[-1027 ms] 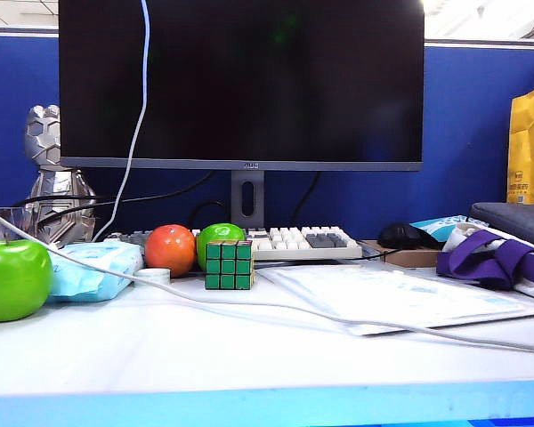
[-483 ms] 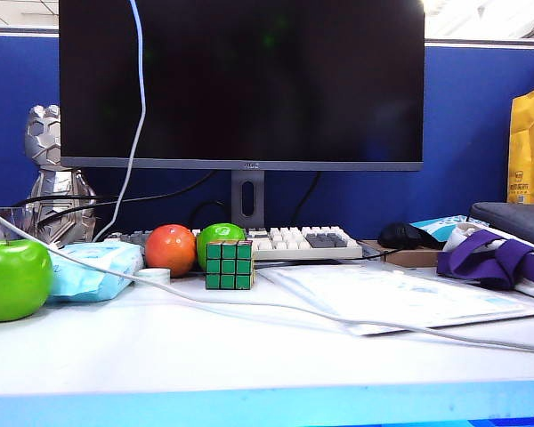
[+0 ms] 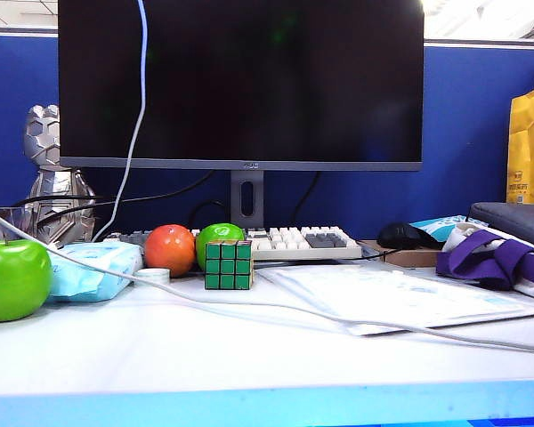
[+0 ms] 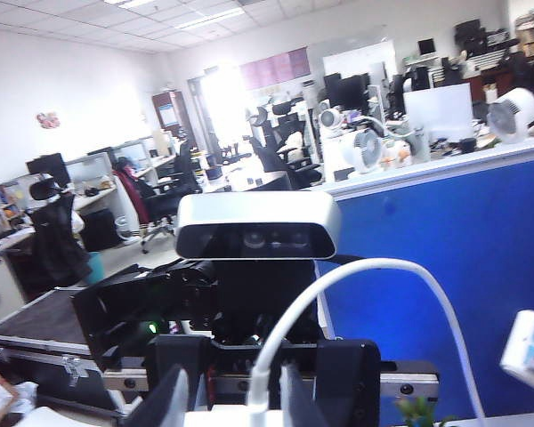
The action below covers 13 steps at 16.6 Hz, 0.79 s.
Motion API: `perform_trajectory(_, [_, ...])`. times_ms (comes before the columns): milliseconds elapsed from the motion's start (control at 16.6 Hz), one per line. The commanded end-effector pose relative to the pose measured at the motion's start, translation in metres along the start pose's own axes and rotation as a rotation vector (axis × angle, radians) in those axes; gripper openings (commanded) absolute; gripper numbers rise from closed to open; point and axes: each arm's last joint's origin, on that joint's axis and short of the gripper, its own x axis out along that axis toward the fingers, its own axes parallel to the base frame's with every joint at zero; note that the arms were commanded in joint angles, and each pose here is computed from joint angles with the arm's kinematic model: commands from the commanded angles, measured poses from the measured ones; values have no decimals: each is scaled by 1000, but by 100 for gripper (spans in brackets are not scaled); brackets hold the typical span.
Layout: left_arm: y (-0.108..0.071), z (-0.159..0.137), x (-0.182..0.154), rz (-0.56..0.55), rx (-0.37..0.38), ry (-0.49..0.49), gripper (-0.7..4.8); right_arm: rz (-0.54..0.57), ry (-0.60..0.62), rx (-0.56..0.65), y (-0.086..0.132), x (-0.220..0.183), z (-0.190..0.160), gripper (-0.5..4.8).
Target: Pick up the Type-C charging cable and the charging base, insert one end of the Type-C charger into the corresponding slot on the base, and finally place the plugged-in charger back on the table.
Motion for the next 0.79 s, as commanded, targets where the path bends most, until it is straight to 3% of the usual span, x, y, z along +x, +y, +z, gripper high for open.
perform_trajectory(60, [-4,6,-2,-20,46,-25,-7,14,3,44,-4,12,-6,144])
perform_trajectory(181, [-5,7,-2,-30,55,-28,-7,9,11,72,-12,13,-10,144])
perform_trajectory(785, [-5,7,-2,-27,54,-29,-7,62,42,74,-8,18,-11,144])
